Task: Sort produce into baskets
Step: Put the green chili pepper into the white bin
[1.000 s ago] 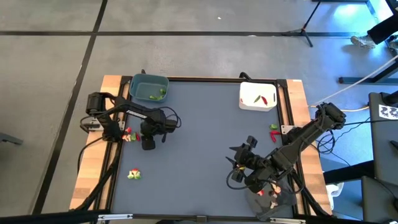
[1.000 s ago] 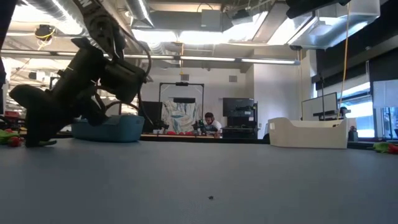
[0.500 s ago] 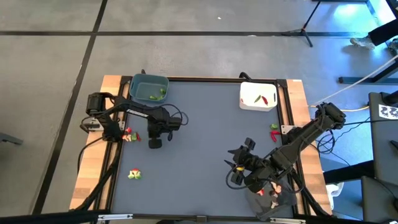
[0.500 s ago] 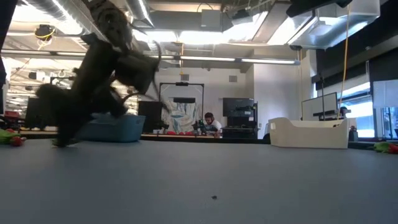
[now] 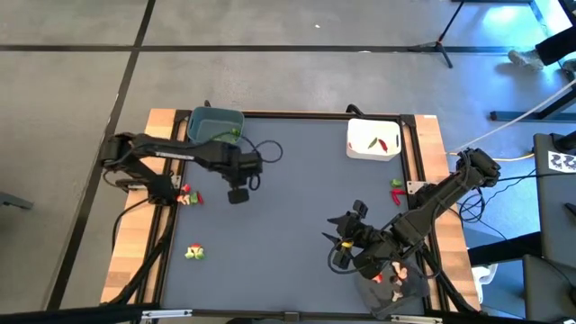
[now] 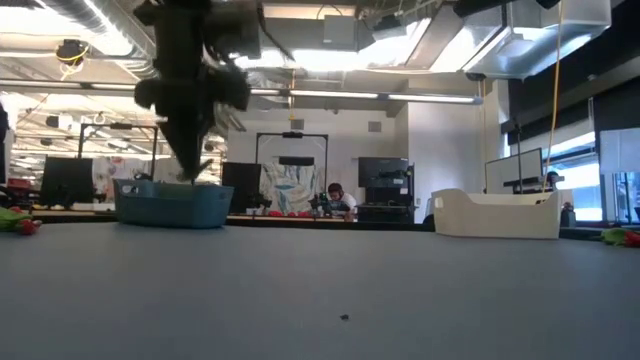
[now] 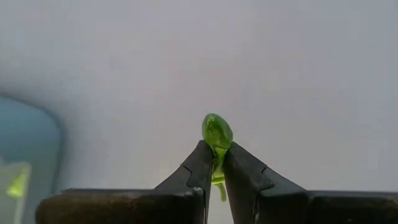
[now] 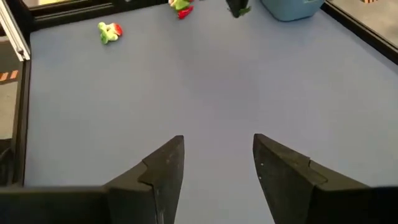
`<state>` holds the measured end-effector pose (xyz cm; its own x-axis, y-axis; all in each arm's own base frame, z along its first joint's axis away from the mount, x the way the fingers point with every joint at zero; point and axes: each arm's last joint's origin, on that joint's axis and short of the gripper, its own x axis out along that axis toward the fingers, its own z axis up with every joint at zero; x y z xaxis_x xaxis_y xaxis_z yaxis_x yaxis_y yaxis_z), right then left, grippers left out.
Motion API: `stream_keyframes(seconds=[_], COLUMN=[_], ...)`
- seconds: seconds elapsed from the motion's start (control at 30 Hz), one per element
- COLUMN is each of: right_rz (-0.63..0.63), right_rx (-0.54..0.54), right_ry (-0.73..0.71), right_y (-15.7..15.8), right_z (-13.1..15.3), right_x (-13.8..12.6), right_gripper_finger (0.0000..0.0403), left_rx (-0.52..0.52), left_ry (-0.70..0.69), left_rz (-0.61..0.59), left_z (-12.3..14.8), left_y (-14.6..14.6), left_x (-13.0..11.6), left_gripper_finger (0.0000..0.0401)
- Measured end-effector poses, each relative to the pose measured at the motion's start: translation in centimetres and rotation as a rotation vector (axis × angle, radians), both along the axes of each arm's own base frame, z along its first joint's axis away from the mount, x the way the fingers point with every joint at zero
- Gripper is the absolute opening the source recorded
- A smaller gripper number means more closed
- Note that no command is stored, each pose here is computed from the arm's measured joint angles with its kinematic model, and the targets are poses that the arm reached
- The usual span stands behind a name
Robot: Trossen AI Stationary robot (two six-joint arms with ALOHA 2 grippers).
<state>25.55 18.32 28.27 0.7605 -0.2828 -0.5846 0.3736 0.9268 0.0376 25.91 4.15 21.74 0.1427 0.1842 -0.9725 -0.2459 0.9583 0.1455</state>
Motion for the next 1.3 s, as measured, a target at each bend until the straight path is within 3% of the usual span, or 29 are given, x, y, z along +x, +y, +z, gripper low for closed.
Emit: stream_keyframes(seconds=[0.27,0.7,1.07,1.3], right_rz=[-0.023,-0.002,-0.004,-0.003], right_rx=[0.005,-0.033,-0.041,-0.042], right_ry=[-0.007,0.033,0.031,0.032], right_y=[-0.5,0.0,0.0,0.0], right_z=[0.0,-1.2,-1.3,-1.3], right_x=[0.4,1.1,1.1,1.1], right_gripper_finger=[0.0193,0.0193,0.0193,0.0193], left_rx=[0.138,0.187,0.201,0.133], left_ry=[-0.126,-0.121,-0.097,-0.101], left_rz=[0.18,0.559,0.693,0.704], left_z=[3.5,3.5,3.3,2.6], left_y=[3.3,11.6,15.0,15.8], left_x=[-2.8,-6.9,-9.7,-10.1], left_gripper_finger=[0.0031,0.0031,0.0031,0.0031])
